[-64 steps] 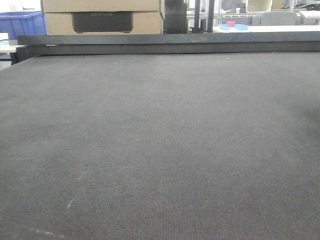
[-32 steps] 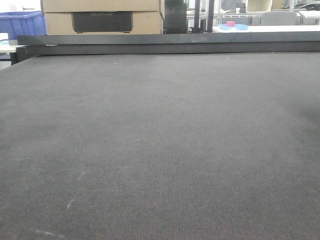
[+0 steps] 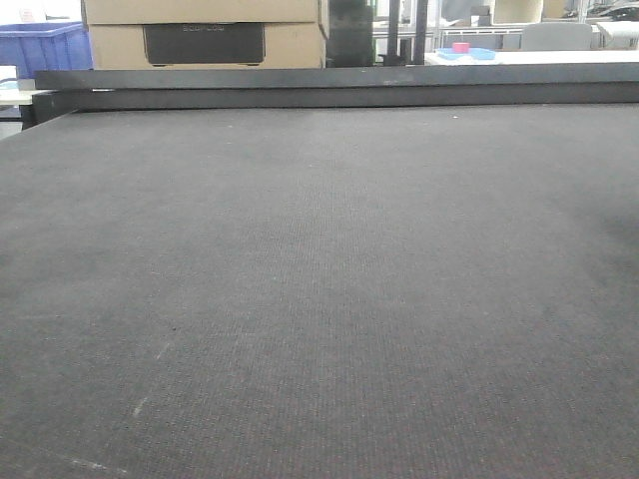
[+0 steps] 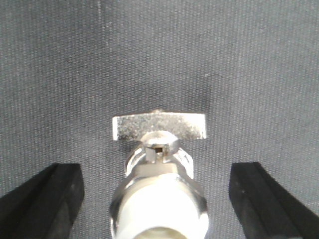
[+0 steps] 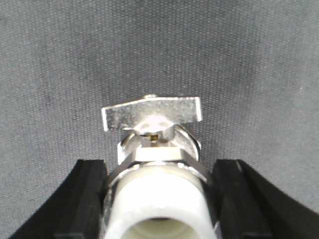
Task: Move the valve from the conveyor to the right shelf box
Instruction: 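Lift both held valves up off the conveyor belt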
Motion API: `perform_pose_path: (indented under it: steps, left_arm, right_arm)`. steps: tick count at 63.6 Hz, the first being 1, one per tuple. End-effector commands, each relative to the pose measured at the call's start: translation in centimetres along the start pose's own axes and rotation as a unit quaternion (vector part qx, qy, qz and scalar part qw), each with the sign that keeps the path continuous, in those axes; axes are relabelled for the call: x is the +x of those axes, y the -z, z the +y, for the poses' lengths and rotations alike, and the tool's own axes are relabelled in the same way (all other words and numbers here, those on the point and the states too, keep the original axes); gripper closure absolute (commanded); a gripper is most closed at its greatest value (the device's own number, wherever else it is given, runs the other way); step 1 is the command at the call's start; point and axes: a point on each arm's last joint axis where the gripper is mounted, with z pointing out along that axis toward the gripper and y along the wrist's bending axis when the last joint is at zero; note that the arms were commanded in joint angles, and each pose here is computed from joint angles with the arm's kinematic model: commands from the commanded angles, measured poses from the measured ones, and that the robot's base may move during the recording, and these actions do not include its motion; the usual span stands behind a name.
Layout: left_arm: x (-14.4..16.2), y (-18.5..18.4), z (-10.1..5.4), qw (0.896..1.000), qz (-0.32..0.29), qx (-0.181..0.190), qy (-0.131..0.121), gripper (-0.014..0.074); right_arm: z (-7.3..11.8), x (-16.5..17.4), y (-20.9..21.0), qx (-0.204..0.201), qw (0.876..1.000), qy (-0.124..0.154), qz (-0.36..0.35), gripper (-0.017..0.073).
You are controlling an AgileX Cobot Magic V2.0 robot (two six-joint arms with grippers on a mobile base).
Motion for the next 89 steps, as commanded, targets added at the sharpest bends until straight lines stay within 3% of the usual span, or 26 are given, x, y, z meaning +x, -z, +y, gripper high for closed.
perform_pose_path:
  steps: [1,10,24,38,58,71,78,89]
  left_arm:
    - [0.0,0.2,0.1,1.000,-0.007,0.003,0.004,0.0099]
    - [0.0,0.2,0.0,1.000,-0.003,0.003,0.004,0.0133]
    - [0.3,0.2,0.0,1.000,0.009,0.003,0.004,0.0416]
    - [0.5,0.1,0.0,1.000,0.020,0.004,0.004,0.0706]
    - [0.0,0.9,0.1,1.000,-0.006,0.003,0.004,0.0704]
    - [0.1,4.5,-0.1,0.996,-0.092,0.010,0.011,0.0704]
    - [0.8,7.2,-0.2,0.985,-0.170,0.007,0.016,0.0704]
    - [3.4,10.5,-0.3,0.959,-0.281,0.008,0.028,0.0704]
  right_arm:
    - [0.2,-0.2,-0.2,-0.016,1.000,-0.005,-0.003,0.0721]
    - [0.2,-0.2,-0.2,-0.016,1.000,-0.005,-0.002,0.0721]
    - [0.2,0.0,0.1,-0.016,1.000,-0.005,0.000,0.0721]
    - [0.4,0.9,2.9,-0.014,0.998,0.000,-0.064,0.0721]
    - [0.6,2.9,6.8,-0.015,0.991,0.006,-0.136,0.0721]
    - [0.7,3.2,9.1,-0.011,0.972,0.009,-0.234,0.0721]
    - [0.7,3.4,10.0,-0.010,0.960,0.009,-0.281,0.0721]
    - [0.7,4.9,10.7,-0.009,0.940,0.008,-0.341,0.0721]
